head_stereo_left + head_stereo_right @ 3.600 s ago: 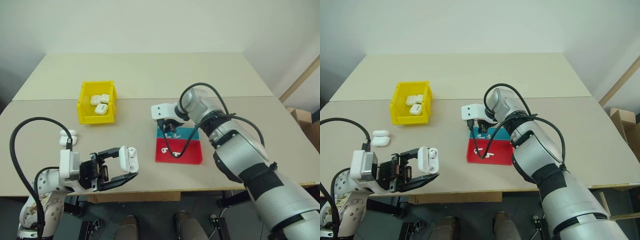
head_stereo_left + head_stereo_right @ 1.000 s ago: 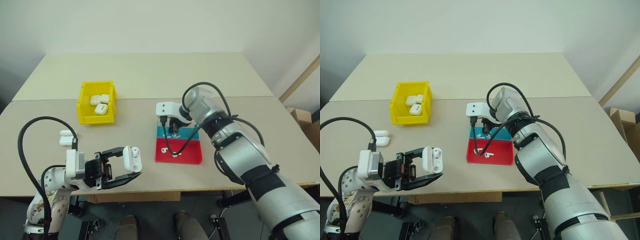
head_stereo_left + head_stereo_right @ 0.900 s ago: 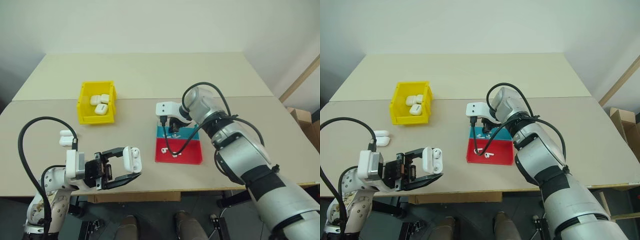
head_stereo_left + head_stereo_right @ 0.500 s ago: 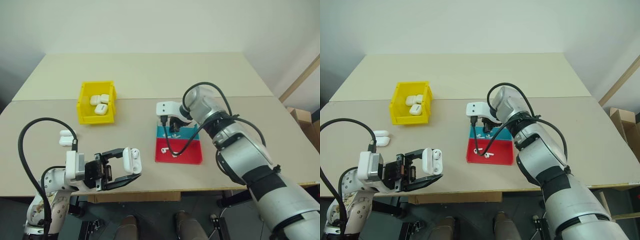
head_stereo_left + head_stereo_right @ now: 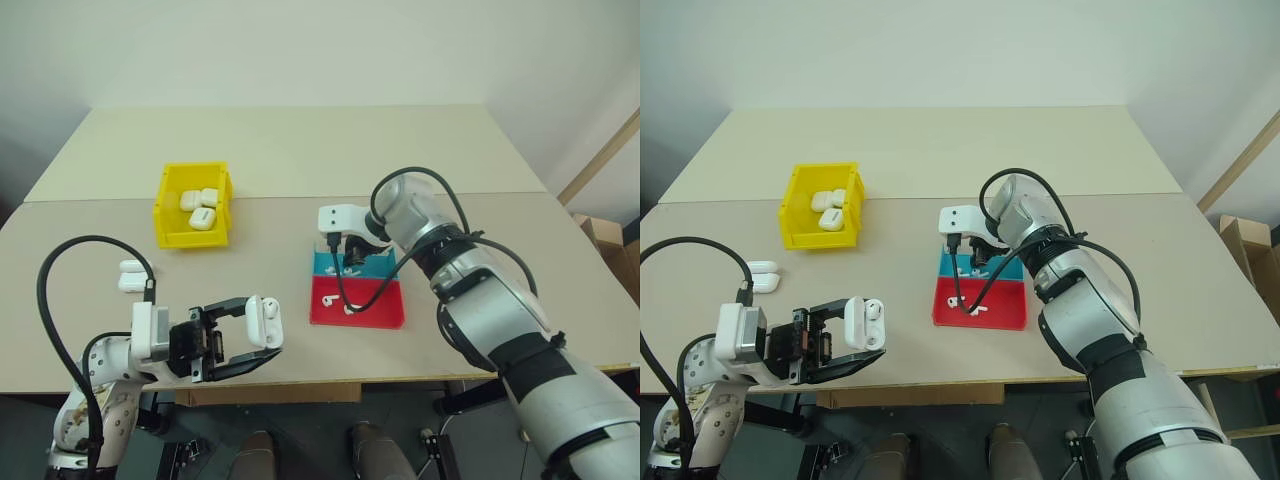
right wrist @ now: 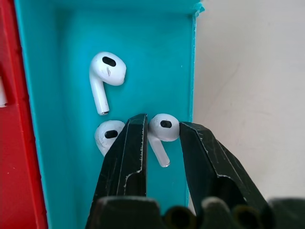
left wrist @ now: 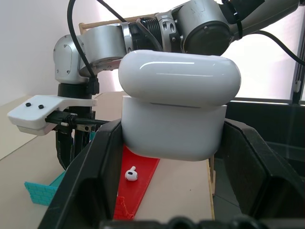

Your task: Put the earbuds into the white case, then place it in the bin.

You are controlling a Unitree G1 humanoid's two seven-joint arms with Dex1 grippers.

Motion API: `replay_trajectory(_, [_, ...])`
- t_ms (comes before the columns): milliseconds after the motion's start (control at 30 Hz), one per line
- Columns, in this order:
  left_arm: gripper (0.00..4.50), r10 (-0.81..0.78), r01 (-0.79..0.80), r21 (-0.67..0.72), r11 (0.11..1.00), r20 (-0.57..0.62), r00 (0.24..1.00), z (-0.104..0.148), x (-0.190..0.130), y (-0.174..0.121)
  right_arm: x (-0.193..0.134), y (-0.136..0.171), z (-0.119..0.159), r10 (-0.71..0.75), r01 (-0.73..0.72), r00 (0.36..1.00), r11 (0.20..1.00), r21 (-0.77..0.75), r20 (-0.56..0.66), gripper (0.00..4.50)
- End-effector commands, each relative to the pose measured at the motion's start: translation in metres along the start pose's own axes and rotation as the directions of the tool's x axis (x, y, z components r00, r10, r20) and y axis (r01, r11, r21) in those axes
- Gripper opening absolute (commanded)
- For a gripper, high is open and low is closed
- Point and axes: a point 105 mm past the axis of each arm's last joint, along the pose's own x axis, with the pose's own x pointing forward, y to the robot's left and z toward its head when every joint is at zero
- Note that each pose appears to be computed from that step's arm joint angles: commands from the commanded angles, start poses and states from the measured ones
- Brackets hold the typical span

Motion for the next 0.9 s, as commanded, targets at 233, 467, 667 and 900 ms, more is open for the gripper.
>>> replay_trajectory(233, [2.78, -0.005, 0.005, 0.019, 1.000, 0.012, 1.000, 0.004, 0.002, 0.001, -0.006, -0.002, 0.005, -0.023, 0.023, 1.000, 0.998, -0.058, 0.016, 1.36])
replay_trajectory(467, [2.78, -0.001, 0.001, 0.019, 1.000, 0.009, 1.000, 0.004, 0.001, 0.000, -0.003, -0.002, 0.004, -0.020, 0.021, 1.000, 0.999, -0.039, 0.016, 1.36])
replay_trajectory(667, [2.78, 0.002, -0.002, 0.020, 1.000, 0.007, 1.000, 0.005, 0.001, 0.000, -0.004, -0.001, 0.006, -0.014, 0.015, 1.000, 0.999, -0.048, 0.025, 0.99])
replay_trajectory(900, [2.78, -0.002, 0.002, 0.020, 1.000, 0.008, 1.000, 0.006, 0.000, 0.000, -0.019, -0.009, 0.015, -0.063, 0.066, 0.995, 0.997, -0.040, 0.081, 0.99])
